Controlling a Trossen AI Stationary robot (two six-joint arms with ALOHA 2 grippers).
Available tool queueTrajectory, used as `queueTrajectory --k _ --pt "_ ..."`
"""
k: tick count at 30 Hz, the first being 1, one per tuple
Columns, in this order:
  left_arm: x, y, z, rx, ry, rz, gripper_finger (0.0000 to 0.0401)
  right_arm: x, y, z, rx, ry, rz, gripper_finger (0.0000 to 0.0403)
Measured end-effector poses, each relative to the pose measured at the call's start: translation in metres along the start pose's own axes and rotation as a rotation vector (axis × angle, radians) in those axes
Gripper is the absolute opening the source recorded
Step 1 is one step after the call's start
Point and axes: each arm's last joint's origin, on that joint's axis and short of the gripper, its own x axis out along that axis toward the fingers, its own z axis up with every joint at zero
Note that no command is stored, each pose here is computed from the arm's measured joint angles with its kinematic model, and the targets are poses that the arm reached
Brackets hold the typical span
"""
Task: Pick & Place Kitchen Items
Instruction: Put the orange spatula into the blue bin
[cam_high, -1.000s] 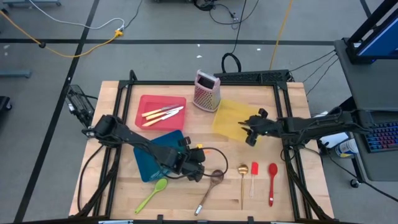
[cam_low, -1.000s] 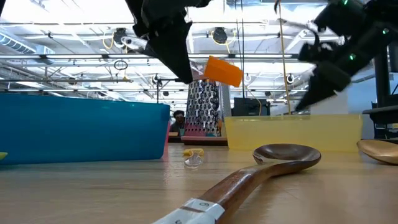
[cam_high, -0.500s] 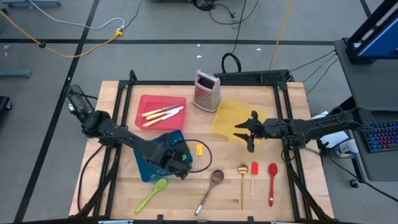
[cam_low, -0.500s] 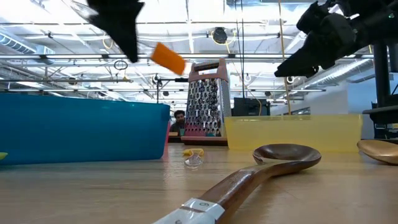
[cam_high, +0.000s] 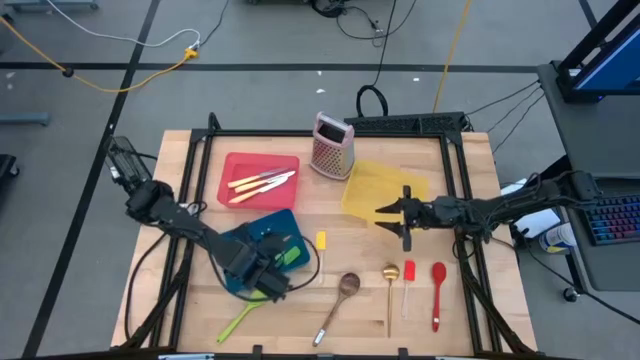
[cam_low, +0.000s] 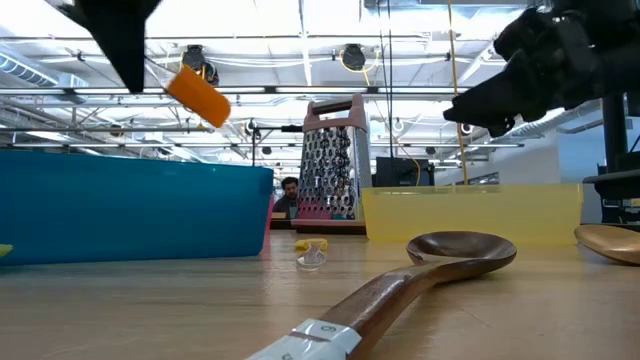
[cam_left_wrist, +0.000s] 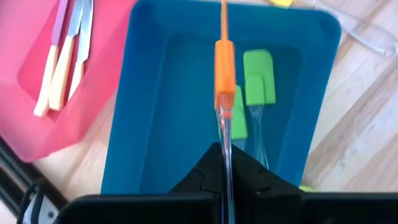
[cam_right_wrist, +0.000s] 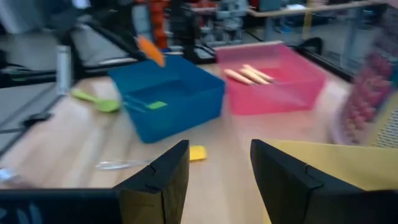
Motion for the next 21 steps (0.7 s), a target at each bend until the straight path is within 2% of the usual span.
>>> queueTrajectory --k 4,8,13,21 --pt "-0.003 -0.005 -0.009 0.022 -0.064 0.013 0.0008 -0.003 0.001 -0.007 0.024 -0.026 0.075 0.0164" --pt "-0.008 -0.012 -0.018 0.059 -0.136 -0.002 0.0006 -0.005 0.0 -0.011 0.038 -0.024 0.074 0.0164" --pt "-0.009 -0.016 -0.026 0.058 -0.156 -0.008 0.0009 -0.005 -0.001 -0.013 0.037 -0.018 0.072 0.0164" --pt "0.034 -0.019 -0.043 0.04 -0.104 0.014 0.0009 -0.005 -0.001 -0.013 0.036 -0.021 0.071 0.0164"
